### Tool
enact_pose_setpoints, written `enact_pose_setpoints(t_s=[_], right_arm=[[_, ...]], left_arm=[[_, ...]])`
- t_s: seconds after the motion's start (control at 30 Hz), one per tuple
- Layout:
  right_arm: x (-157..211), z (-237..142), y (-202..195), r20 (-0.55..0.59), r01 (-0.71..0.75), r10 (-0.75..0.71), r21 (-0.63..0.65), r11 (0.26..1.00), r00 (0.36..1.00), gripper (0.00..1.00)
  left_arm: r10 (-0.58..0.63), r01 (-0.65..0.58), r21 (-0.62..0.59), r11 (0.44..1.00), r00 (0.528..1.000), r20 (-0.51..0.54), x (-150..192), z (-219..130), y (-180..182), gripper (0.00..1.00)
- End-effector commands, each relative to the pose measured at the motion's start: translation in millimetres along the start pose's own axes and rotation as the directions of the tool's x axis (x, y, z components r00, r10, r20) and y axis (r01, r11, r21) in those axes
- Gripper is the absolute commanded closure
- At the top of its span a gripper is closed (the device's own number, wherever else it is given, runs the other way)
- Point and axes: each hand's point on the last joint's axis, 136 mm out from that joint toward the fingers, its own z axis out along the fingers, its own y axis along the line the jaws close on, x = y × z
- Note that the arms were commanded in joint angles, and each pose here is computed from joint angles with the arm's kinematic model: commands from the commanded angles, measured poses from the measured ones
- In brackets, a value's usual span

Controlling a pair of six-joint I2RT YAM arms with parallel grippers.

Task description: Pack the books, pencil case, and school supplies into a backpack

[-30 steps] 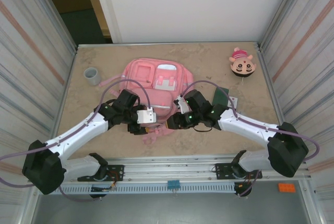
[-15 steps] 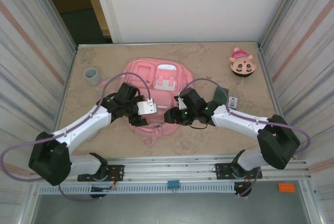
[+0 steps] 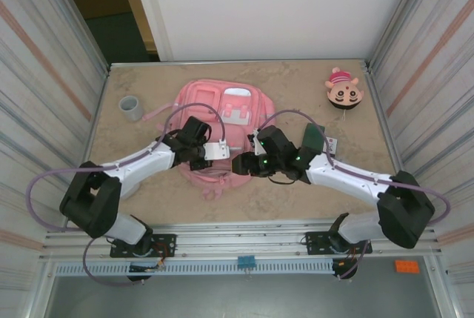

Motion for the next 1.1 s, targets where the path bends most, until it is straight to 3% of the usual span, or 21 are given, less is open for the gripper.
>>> enact_pose_setpoints(t_s=[0.0, 0.1, 0.2, 0.3, 0.37, 0.43, 0.57, 0.77, 0.87, 0.97, 1.03, 1.07], right_arm=[[-16.8, -24.4, 14.6, 0.126, 0.063, -0.057, -0.045, 0.997, 0.990, 0.45], [-28.4, -42.6, 12.0, 0.196, 0.041, -0.032, -0.043, 0.998, 0.980, 0.40], [-39.6, -57.4, 4.8, 0.266, -0.058, 0.086, -0.109, 0.992, 0.960, 0.31], [-46.1, -67.1, 4.6, 0.308, -0.133, 0.191, -0.200, 0.971, 0.932, 0.14], [-47.9, -71.2, 6.3, 0.320, -0.148, 0.211, -0.210, 0.966, 0.924, 0.10], [-49.0, -72.8, 5.1, 0.320, -0.179, 0.235, -0.196, 0.964, 0.918, 0.00], [-54.9, -67.1, 8.8, 0.304, -0.196, 0.252, -0.204, 0.959, 0.919, 0.00], [-67.6, -49.9, 28.2, 0.251, -0.194, 0.264, -0.273, 0.942, 0.931, 0.02], [-72.7, -46.0, 34.7, 0.241, -0.195, 0.274, -0.304, 0.933, 0.931, 0.07], [-80.8, -47.6, 35.5, 0.265, -0.193, 0.284, -0.322, 0.927, 0.922, 0.42], [-86.0, -51.3, 40.2, 0.283, -0.170, 0.276, -0.348, 0.922, 0.918, 0.58], [-88.2, -53.7, 44.5, 0.290, -0.151, 0.266, -0.363, 0.919, 0.920, 0.65]], left_arm=[[-0.095, 0.130, -0.224, 0.966, 0.983, 0.158, -33.2, -51.3, 52.6, 1.00], [-0.180, 0.253, -0.222, 0.942, 0.935, 0.305, -57.1, -96.1, 67.6, 1.00], [-0.250, 0.342, -0.175, 0.923, 0.880, 0.405, -70.5, -123.6, 75.2, 1.00], [-0.276, 0.374, -0.137, 0.917, 0.845, 0.457, -79.7, -134.1, 74.8, 1.00], [-0.301, 0.399, -0.109, 0.911, 0.820, 0.486, -84.9, -138.5, 74.3, 1.00], [-0.324, 0.421, -0.080, 0.904, 0.793, 0.517, -90.4, -143.1, 74.2, 1.00], [-0.353, 0.442, -0.028, 0.897, 0.751, 0.559, -99.4, -149.0, 71.9, 1.00], [-0.374, 0.447, 0.006, 0.895, 0.741, 0.557, -100.0, -145.1, 66.9, 1.00], [-0.380, 0.448, 0.022, 0.894, 0.730, 0.568, -101.4, -145.4, 64.5, 1.00], [-0.387, 0.438, 0.047, 0.898, 0.734, 0.558, -101.4, -140.5, 58.4, 1.00], [-0.397, 0.441, 0.055, 0.896, 0.738, 0.545, -99.1, -136.2, 55.9, 1.00], [-0.402, 0.442, 0.061, 0.895, 0.741, 0.538, -97.8, -134.3, 53.7, 0.93]])
